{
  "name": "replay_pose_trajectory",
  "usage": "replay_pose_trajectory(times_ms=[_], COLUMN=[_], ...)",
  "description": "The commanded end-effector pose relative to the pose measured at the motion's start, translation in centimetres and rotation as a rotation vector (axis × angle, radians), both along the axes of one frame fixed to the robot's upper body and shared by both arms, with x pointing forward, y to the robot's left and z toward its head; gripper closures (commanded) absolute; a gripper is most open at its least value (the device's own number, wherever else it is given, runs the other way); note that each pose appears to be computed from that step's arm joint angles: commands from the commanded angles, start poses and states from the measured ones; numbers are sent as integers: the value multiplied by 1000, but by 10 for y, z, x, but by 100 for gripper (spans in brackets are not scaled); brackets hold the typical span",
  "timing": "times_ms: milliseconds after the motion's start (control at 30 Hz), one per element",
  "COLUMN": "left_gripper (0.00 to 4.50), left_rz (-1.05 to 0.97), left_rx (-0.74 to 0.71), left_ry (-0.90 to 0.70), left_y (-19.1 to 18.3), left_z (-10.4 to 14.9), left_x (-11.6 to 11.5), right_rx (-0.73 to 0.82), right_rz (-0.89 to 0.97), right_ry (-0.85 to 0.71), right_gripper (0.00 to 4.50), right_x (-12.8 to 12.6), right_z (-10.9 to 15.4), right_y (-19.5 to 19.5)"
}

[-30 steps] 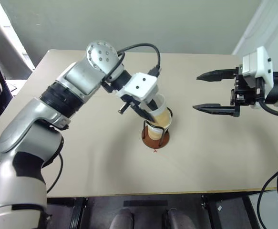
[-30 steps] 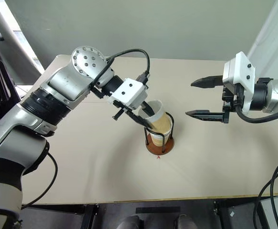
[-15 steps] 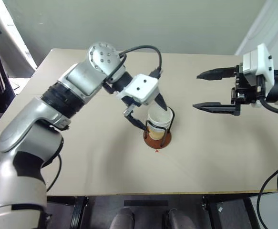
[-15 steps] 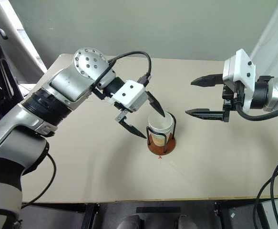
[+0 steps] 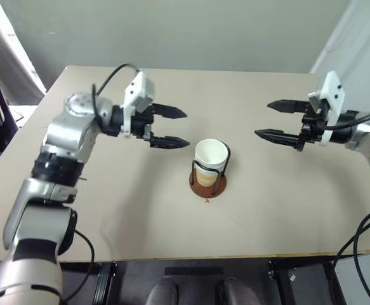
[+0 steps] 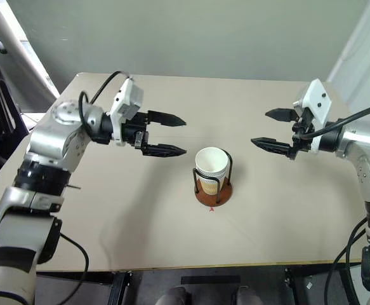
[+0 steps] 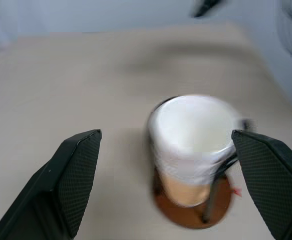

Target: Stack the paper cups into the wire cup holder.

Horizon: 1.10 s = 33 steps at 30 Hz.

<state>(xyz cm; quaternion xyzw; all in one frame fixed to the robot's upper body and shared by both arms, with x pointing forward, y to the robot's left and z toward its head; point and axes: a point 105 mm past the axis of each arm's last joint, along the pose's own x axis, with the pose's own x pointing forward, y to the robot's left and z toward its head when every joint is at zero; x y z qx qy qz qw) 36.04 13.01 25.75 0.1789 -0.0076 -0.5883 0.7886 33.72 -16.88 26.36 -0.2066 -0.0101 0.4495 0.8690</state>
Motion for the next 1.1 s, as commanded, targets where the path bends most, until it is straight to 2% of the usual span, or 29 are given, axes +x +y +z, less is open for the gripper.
replay_pose_trajectory(times_ms=[33,233,400,800,1100], left_gripper=[5,5,5,5,5], left_rz=[254,528,644,796,848], left_rx=[-132,-262,-366,-428,-474], left_ry=[-104,-105,-114,-126,-128], left_y=[24,49,58,71,71], left_z=[17,11,17,16,16], left_x=[11,20,23,33,38], right_rx=[38,158,231,350,386], right_rz=[-165,-343,-415,-577,-611], right_ry=[-78,-113,-102,-89,-108], right_gripper=[38,38,38,38,38], right_x=[17,38,44,56,60], right_z=[1,-7,-14,-12,-7], right_y=[-21,-31,-30,-47,-47])
